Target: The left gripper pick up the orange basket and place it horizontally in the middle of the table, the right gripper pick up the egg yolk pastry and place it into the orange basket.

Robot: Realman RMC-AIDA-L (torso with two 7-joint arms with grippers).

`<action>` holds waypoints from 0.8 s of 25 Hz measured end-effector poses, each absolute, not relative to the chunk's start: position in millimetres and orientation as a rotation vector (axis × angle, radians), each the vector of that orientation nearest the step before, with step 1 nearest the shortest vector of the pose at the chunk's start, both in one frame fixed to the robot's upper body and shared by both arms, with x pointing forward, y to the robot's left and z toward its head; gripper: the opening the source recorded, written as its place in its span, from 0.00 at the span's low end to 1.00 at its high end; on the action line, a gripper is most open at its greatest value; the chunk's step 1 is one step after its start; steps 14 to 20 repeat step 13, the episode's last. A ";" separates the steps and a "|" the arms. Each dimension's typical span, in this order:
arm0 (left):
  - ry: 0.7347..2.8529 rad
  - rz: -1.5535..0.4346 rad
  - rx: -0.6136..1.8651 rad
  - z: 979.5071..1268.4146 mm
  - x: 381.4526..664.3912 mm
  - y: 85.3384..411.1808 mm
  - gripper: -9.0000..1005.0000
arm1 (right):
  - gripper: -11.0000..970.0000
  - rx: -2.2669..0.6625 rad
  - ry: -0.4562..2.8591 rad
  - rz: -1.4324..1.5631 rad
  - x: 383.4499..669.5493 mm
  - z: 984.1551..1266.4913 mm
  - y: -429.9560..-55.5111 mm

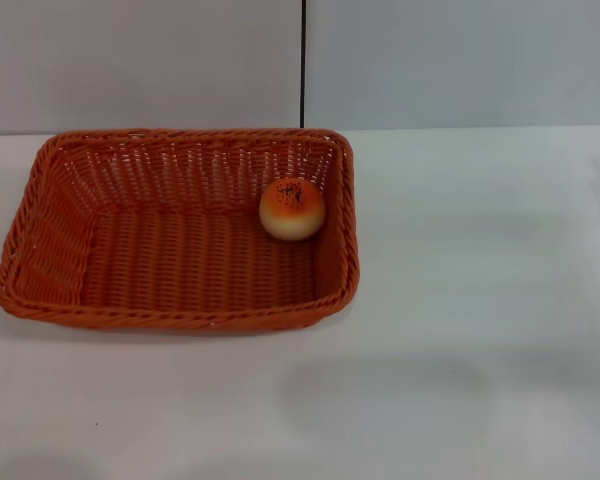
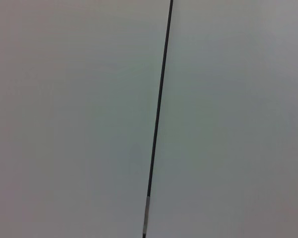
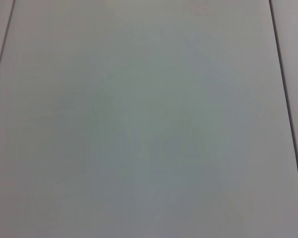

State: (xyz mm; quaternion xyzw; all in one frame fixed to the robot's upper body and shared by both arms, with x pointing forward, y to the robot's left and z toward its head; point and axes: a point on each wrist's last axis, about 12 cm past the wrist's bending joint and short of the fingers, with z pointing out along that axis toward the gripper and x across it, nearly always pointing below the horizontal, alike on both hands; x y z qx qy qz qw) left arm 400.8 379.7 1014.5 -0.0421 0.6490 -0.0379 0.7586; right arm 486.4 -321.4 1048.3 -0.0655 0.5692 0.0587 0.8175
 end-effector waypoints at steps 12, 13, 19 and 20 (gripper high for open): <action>1.431 -0.062 -0.104 1008.4 395.7 373.0 0.83 | 0.64 -0.147 1.245 0.129 500.6 1048.5 -316.2; 1.431 -0.062 -0.104 1008.5 395.8 373.0 0.83 | 0.64 -0.147 1.248 0.129 501.1 1048.2 -316.1; 1.431 -0.062 -0.104 1008.5 395.8 373.0 0.83 | 0.64 -0.147 1.248 0.129 501.1 1048.2 -316.1; 1.431 -0.062 -0.104 1008.5 395.8 373.0 0.83 | 0.64 -0.147 1.248 0.129 501.1 1048.2 -316.1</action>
